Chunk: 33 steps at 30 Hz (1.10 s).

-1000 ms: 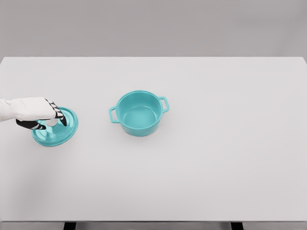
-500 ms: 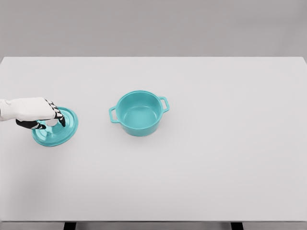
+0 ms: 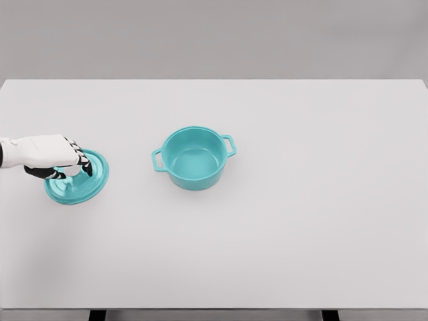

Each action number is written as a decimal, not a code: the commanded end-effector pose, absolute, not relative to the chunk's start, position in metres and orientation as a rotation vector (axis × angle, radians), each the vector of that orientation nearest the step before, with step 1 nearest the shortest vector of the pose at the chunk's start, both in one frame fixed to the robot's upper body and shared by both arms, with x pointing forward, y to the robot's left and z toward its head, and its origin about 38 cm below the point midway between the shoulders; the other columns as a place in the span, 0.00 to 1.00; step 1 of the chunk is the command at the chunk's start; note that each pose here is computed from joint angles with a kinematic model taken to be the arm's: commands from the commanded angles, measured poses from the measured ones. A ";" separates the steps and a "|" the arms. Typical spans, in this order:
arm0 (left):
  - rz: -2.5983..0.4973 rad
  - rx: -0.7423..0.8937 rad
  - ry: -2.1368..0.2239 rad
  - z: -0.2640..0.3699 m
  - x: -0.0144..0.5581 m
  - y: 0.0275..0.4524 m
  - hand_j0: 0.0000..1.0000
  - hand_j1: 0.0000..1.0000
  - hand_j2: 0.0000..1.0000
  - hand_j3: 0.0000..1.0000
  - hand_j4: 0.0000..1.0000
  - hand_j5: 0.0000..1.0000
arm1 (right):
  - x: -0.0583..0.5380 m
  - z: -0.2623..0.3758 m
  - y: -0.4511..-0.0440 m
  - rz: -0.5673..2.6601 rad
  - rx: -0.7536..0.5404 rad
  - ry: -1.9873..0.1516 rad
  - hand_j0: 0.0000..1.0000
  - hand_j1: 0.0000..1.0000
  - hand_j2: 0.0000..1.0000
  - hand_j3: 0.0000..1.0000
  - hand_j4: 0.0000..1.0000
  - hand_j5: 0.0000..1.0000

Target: Cover the pot with left arm

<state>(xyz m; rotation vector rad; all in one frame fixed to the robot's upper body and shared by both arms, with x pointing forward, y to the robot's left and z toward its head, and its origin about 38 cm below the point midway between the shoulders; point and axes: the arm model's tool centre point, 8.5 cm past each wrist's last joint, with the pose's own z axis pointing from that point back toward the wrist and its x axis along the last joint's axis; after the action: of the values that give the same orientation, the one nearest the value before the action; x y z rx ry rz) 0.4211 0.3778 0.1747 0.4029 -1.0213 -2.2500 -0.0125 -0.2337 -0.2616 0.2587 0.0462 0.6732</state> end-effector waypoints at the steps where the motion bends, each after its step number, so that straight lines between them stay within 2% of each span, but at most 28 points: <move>1: -2.268 0.400 -1.007 0.173 0.420 0.377 0.66 0.66 0.66 0.66 0.66 0.66 | -0.013 -0.262 -0.234 0.673 0.259 0.046 1.00 1.00 1.00 1.00 1.00 1.00; 4: -2.267 0.401 -1.009 0.173 0.420 0.377 0.64 0.64 0.64 0.64 0.64 0.64 | -0.013 -0.262 -0.234 0.673 0.259 0.046 1.00 1.00 1.00 1.00 1.00 1.00; 8: -2.268 0.402 -1.007 0.173 0.420 0.377 0.51 0.51 0.51 0.51 0.51 0.51 | -0.013 -0.262 -0.234 0.673 0.259 0.046 1.00 1.00 1.00 1.00 1.00 1.00; 15: -2.270 0.405 -1.003 0.174 0.420 0.378 0.42 0.42 0.42 0.42 0.42 0.42 | -0.013 -0.262 -0.234 0.673 0.259 0.046 1.00 1.00 1.00 1.00 1.00 1.00; 33: -2.268 0.498 -1.060 0.213 0.435 0.376 0.44 0.44 0.44 0.44 0.44 0.44 | -0.013 -0.262 -0.234 0.673 0.259 0.046 1.00 1.00 1.00 1.00 1.00 1.00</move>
<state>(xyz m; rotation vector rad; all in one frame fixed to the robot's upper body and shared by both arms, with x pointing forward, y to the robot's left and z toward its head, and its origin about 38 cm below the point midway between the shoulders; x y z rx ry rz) 0.4355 0.3767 0.2132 0.5037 -1.0533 -2.2750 -0.0126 -0.2337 -0.2616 0.2587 0.0462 0.6732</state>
